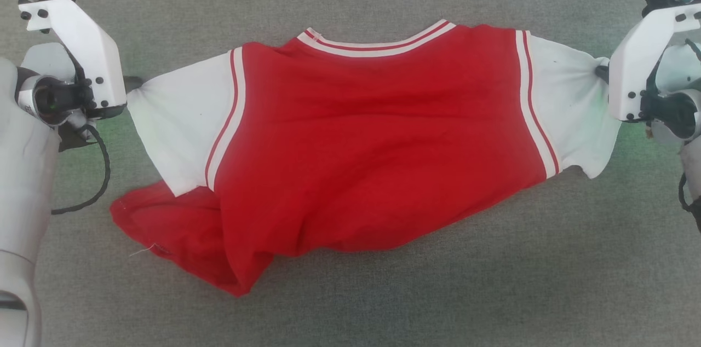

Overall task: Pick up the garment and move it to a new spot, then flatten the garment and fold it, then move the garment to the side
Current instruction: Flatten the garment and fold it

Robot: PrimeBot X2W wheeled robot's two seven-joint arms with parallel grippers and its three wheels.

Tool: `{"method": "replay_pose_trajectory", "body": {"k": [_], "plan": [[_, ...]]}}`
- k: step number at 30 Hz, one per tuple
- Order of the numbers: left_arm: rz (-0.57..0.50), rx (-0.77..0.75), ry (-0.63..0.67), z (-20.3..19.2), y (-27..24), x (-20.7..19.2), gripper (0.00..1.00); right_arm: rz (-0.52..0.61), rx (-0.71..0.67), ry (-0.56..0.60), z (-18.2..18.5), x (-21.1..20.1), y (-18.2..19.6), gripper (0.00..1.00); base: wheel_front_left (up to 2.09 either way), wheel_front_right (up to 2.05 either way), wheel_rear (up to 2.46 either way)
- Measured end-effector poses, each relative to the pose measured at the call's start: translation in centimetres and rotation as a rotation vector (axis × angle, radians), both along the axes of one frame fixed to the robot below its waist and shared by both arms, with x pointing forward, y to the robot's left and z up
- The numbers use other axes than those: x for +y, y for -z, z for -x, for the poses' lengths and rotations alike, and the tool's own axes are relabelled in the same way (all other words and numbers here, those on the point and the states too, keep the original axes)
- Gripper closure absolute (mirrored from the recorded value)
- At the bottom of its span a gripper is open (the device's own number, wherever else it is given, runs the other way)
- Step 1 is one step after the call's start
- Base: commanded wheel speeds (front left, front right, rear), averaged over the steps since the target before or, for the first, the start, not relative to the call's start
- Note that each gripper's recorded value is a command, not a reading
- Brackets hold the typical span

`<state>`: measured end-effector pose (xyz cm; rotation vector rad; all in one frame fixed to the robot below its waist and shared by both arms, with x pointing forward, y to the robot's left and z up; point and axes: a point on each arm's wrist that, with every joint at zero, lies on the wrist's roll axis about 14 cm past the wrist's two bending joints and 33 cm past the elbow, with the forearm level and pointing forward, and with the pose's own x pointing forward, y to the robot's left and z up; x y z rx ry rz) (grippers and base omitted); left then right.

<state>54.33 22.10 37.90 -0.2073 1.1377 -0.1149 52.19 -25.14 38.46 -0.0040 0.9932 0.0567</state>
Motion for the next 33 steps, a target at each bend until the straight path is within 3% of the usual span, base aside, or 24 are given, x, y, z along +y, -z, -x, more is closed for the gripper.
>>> {"method": "replay_pose_trajectory", "body": {"k": [1, 2, 4, 5, 6, 13, 21, 23, 24, 25, 26, 33], "plan": [[-0.001, -0.009, -0.001, -0.1, -0.1, 0.0, 1.0, -0.001, -0.008, 0.0, -0.1, 0.0, -0.1, 1.0, 0.0, 0.0, 0.0], [-0.002, -0.014, -0.001, -0.1, -0.2, 0.1, 0.89, -0.001, -0.008, -0.001, -0.1, 0.1, 0.0, 1.0, 0.0, 0.0, 0.0], [-0.004, -0.031, -0.002, -0.3, -0.3, 0.1, 0.52, -0.001, -0.014, -0.003, -0.1, 0.1, 0.1, 1.0, 0.0, 0.0, 0.0], [-0.004, -0.042, -0.004, -0.4, -0.4, 0.2, 0.08, -0.002, -0.017, -0.003, -0.1, 0.1, 0.1, 1.0, 0.0, 0.0, 0.0], [-0.004, -0.047, -0.007, -0.4, -0.4, 0.2, 0.0, -0.001, -0.017, -0.005, -0.1, 0.1, 0.1, 1.0, 0.0, 0.0, 0.0], [-0.023, -0.062, 0.0, -0.6, -1.1, 0.5, 0.0, 0.0, -0.039, -0.017, -0.2, 0.4, 0.1, 1.0, 0.0, 0.0, 0.0], [-0.082, 0.021, 0.032, 0.4, -1.6, 0.9, 0.0, -0.021, -0.048, -0.012, 0.3, 0.6, 0.1, 0.98, 0.0, 0.0, 0.0], [-0.088, 0.023, 0.037, 0.3, -1.5, 0.8, 0.0, -0.023, -0.056, -0.011, 0.3, 0.5, 0.1, 0.53, 0.0, 0.0, 0.0], [-0.088, 0.028, 0.038, 0.4, -1.4, 0.7, 0.0, -0.023, -0.061, -0.011, 0.2, 0.5, 0.1, 0.53, 0.0, 0.0, 0.0], [-0.085, 0.036, 0.038, 0.5, -1.2, 0.6, 0.0, -0.026, -0.064, -0.008, 0.3, 0.5, 0.2, 0.06, 0.0, 0.0, 0.0], [-0.082, 0.042, 0.03, 0.5, -0.9, 0.6, 0.0, -0.027, -0.064, -0.007, 0.3, 0.5, 0.2, 0.0, 0.0, 0.0, 0.0], [-0.064, 0.102, 0.007, 1.0, -0.3, 0.4, 0.0, -0.011, -0.098, -0.004, 0.1, -0.3, -0.5, 0.0, 0.0, 0.0, 0.0]]}}
